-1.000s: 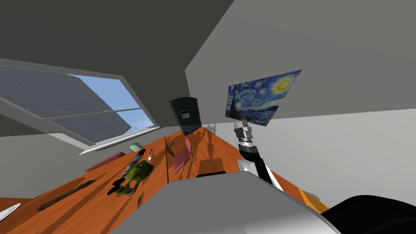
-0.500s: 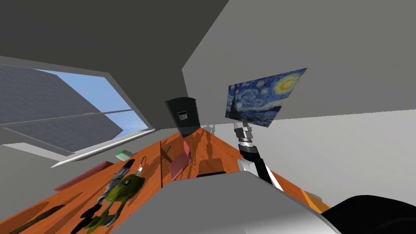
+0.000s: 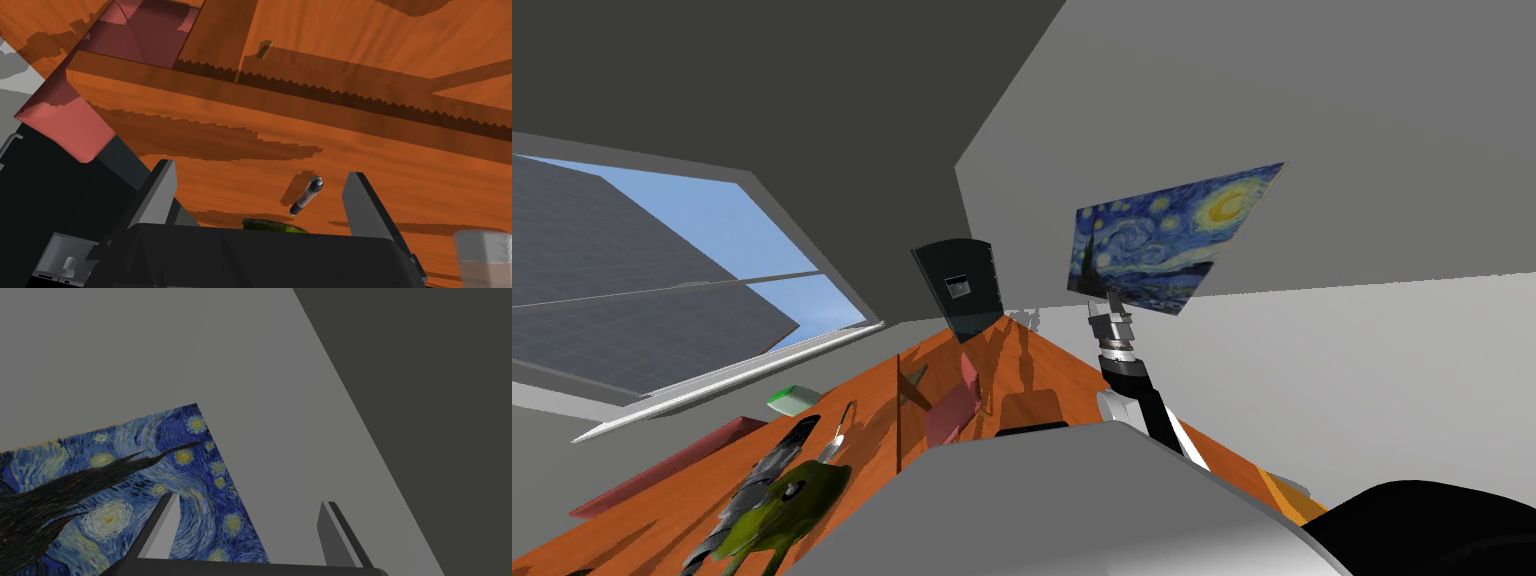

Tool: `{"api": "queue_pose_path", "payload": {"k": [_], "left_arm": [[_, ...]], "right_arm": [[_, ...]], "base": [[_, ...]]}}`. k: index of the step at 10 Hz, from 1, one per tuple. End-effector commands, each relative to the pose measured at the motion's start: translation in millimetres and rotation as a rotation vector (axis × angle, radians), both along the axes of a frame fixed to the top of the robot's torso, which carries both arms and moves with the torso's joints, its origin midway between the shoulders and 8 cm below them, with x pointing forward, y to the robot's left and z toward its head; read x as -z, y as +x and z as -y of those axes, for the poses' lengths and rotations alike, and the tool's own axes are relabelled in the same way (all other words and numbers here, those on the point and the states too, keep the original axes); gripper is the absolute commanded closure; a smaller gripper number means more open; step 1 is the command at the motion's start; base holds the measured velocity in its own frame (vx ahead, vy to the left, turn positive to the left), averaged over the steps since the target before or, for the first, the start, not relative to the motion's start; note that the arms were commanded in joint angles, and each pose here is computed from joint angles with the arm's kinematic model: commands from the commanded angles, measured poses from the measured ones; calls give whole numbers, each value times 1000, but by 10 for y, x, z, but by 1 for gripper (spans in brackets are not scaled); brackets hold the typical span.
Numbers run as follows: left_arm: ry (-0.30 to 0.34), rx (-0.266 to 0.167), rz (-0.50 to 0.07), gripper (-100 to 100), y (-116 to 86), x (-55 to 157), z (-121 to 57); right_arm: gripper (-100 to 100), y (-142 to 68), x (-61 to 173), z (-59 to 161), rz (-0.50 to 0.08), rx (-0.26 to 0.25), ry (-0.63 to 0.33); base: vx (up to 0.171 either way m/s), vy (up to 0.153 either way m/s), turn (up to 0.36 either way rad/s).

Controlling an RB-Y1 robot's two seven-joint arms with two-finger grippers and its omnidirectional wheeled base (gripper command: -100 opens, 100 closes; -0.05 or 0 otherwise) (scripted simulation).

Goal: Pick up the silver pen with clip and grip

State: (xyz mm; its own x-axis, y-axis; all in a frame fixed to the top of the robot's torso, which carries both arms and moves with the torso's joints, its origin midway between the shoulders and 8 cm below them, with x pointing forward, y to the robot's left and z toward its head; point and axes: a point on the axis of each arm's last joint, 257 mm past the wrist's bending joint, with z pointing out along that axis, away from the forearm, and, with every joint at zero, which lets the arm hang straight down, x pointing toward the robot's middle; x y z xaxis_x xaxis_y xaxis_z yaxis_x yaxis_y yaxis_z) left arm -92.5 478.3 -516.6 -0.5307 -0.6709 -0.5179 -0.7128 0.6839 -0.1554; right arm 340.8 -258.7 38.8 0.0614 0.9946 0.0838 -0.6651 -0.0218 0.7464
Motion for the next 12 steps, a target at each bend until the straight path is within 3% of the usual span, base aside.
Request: {"api": "queue_pose_path", "payload": {"k": [1,2,3,8,9,10,11,12], "left_arm": [[30,-7,-48,-100,-199,29,-129],[47,-16,-83,-100,-374,39,-198],[47,-16,-84,-100,-378,39,-199],[116,-38,-206,-100,-951,24,-467],[106,-38,-190,-100,-899,35,-441],[109,-36,-193,0,-910,33,-446],[108,-41,-192,-100,-843,103,-456],[107,-44,-192,-100,-799,149,-461]], "right_arm": [[0,0,0,0,0,0,0],[0,0,0,0,0,0,0],[0,0,0,0,0,0,0],[0,0,0,0,0,0,0],[0,0,0,0,0,0,0],[0,0,0,0,0,0,0],[0,0,0,0,0,0,0],[0,0,-1,0,0,0,0]], "base": [[143,66,-82],[145,58,-80],[93,59,-18],[138,68,-64],[70,47,-18],[13,9,-1],[-18,12,-32],[-47,12,-43]]}}
